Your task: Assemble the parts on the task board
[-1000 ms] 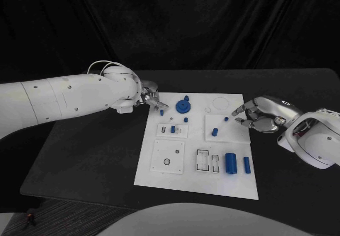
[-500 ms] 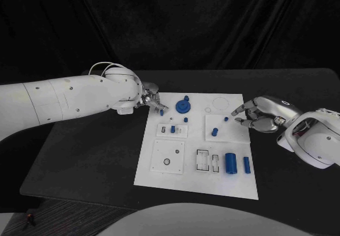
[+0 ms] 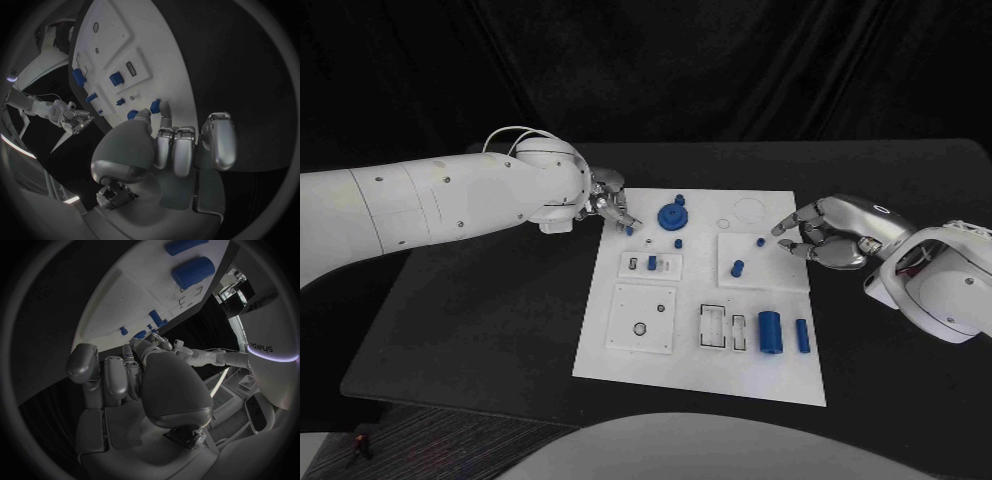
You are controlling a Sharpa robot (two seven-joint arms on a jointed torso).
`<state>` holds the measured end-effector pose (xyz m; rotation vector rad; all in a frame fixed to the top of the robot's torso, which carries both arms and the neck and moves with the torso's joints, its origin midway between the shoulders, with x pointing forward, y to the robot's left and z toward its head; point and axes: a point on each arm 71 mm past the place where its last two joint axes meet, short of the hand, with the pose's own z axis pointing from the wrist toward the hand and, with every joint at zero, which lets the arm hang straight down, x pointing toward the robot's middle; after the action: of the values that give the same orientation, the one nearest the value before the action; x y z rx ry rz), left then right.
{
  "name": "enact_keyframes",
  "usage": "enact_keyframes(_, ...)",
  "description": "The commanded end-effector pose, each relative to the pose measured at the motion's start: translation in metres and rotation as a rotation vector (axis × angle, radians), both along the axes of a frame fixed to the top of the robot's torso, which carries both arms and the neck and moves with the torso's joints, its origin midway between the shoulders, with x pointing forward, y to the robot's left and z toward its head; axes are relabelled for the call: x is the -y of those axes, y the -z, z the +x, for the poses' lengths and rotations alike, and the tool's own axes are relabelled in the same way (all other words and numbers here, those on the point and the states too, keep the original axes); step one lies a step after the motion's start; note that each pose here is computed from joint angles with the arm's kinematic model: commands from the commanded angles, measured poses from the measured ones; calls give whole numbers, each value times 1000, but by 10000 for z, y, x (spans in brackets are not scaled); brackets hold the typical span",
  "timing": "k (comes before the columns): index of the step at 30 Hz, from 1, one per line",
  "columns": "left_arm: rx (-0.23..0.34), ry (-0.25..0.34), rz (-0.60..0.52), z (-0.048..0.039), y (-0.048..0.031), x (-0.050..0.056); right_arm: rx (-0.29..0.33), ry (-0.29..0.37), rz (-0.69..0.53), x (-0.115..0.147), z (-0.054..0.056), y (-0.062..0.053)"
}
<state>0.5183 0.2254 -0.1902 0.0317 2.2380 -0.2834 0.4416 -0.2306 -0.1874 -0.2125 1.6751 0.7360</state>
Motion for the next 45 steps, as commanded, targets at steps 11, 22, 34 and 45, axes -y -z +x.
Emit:
enact_keyframes(11, -18, 17, -9, -12, 23, 35, -8, 10, -6, 7, -1, 16)
enact_keyframes(22, -19, 21, -12, -16, 26, 38, -10, 10, -7, 7, -1, 17)
enact_keyframes(34, -15, 1, -50, -30, 17, 7, -11, 12, -8, 13, -1, 18)
enact_keyframes(45, -62, -84, -208, -192, -8, -47, -11, 18, -9, 33, -5, 16)
